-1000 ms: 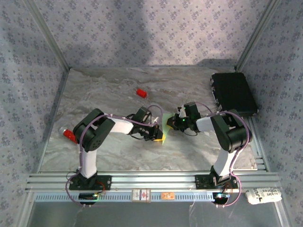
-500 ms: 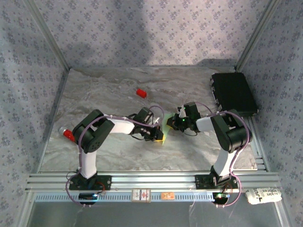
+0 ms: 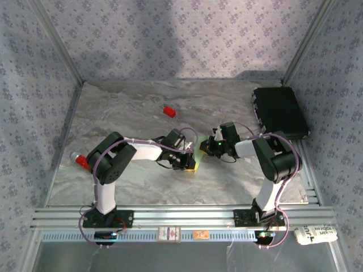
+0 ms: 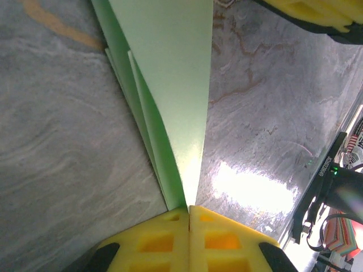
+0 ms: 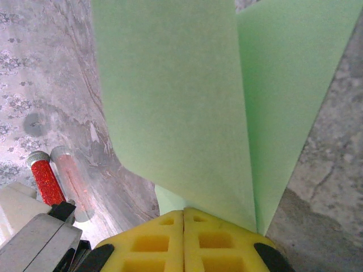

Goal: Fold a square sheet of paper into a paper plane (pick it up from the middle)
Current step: Fold the wing for the fifth time at the center of the table.

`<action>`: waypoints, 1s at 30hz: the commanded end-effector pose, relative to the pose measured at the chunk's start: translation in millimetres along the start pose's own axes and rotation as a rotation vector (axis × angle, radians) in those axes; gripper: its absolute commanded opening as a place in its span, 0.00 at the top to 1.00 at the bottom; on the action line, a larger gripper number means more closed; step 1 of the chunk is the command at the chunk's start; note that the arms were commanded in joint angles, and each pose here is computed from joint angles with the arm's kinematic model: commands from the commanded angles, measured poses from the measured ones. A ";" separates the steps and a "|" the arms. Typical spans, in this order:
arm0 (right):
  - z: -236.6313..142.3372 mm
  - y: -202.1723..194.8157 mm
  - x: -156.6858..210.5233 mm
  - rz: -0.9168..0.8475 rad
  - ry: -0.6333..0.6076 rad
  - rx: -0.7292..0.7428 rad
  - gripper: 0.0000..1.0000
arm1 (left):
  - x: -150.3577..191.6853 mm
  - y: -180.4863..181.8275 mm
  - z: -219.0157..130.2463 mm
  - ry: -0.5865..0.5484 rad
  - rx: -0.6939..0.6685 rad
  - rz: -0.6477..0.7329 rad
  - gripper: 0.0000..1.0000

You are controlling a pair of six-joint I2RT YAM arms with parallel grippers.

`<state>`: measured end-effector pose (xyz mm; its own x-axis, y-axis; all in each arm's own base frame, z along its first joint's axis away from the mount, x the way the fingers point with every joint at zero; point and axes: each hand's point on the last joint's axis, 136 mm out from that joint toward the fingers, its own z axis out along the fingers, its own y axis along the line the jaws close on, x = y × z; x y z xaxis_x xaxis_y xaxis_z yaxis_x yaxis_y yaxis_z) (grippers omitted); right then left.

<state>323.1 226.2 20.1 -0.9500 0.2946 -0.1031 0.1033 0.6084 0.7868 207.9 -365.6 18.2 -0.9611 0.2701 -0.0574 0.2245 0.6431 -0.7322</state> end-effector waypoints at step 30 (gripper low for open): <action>3.2 -56.1 16.9 0.066 0.021 0.210 0.93 | 51.1 3.2 -3.7 0.165 0.003 -0.067 0.95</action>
<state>323.3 225.9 19.7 -0.9499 0.2957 -0.1009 0.1075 0.6126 0.7830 197.7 -362.3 19.2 -0.9548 0.2947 -0.0384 0.2266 0.6383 -0.7357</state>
